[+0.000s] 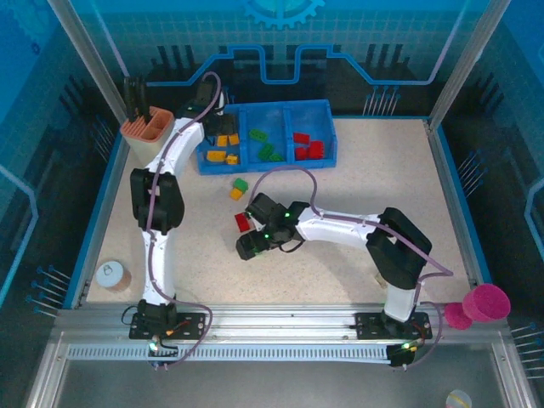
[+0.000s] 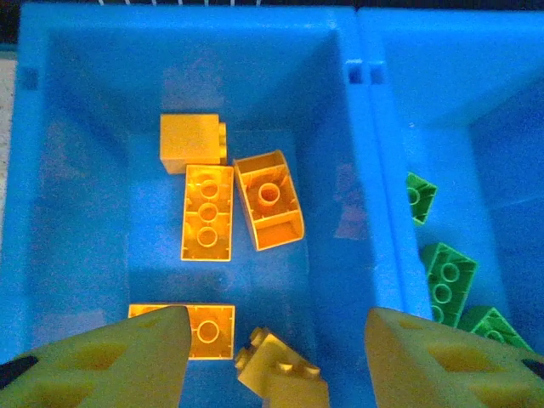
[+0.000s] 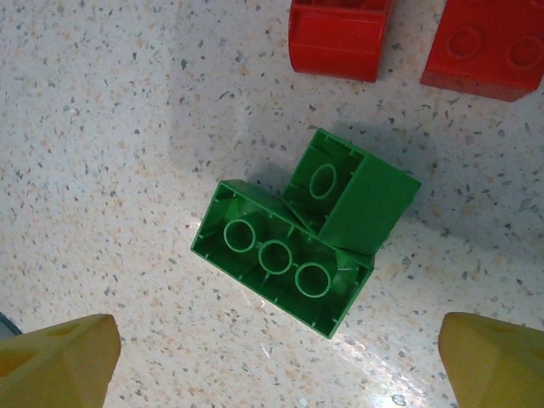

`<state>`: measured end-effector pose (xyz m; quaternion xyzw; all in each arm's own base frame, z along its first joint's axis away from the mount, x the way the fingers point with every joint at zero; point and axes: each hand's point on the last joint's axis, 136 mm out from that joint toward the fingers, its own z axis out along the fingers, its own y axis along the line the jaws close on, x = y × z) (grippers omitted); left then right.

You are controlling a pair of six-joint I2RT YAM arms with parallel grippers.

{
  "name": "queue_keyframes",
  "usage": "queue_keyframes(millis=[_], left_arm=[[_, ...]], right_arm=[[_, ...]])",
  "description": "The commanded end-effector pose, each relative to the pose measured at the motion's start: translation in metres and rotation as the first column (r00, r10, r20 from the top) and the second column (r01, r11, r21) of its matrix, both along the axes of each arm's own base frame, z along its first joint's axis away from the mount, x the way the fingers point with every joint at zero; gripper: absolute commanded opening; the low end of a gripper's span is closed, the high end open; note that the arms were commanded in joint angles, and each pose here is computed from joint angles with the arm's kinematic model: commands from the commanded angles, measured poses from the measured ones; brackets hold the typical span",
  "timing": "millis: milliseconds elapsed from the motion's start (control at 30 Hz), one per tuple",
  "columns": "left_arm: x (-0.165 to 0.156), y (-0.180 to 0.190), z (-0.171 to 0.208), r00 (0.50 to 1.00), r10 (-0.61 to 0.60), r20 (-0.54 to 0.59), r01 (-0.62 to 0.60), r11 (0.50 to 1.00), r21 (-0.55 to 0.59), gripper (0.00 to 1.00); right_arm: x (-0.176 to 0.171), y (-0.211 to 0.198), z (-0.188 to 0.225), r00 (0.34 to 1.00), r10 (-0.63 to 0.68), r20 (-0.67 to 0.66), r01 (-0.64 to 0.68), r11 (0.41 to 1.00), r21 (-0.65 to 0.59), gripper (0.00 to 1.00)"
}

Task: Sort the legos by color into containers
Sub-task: Place the lego in the container, then pick up the lego from the bottom-center of the table.

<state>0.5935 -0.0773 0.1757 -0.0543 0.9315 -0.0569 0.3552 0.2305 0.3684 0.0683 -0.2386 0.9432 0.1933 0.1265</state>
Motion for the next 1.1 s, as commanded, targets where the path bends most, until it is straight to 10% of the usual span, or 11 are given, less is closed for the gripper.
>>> queue_keyframes(millis=[0, 567, 1067], left_arm=[[-0.009, 0.009, 0.077, 0.989, -0.029, 0.144, 0.032, 0.999, -0.017, 0.58], [-0.051, 0.045, 0.151, 0.955, -0.034, 0.294, 0.053, 0.997, -0.055, 0.65], [-0.079, 0.053, 0.154, 0.953, -0.028, 0.302, 0.053, 0.996, -0.075, 0.67]], right_arm=[[-0.003, 0.003, -0.003, 0.997, -0.065, -0.049, 0.063, 0.997, -0.041, 1.00], [-0.008, 0.015, -0.040, 0.982, -0.144, -0.123, 0.105, 0.955, -0.279, 0.99], [-0.012, -0.003, -0.070, 0.973, -0.165, -0.164, 0.092, 0.920, -0.382, 0.76]])
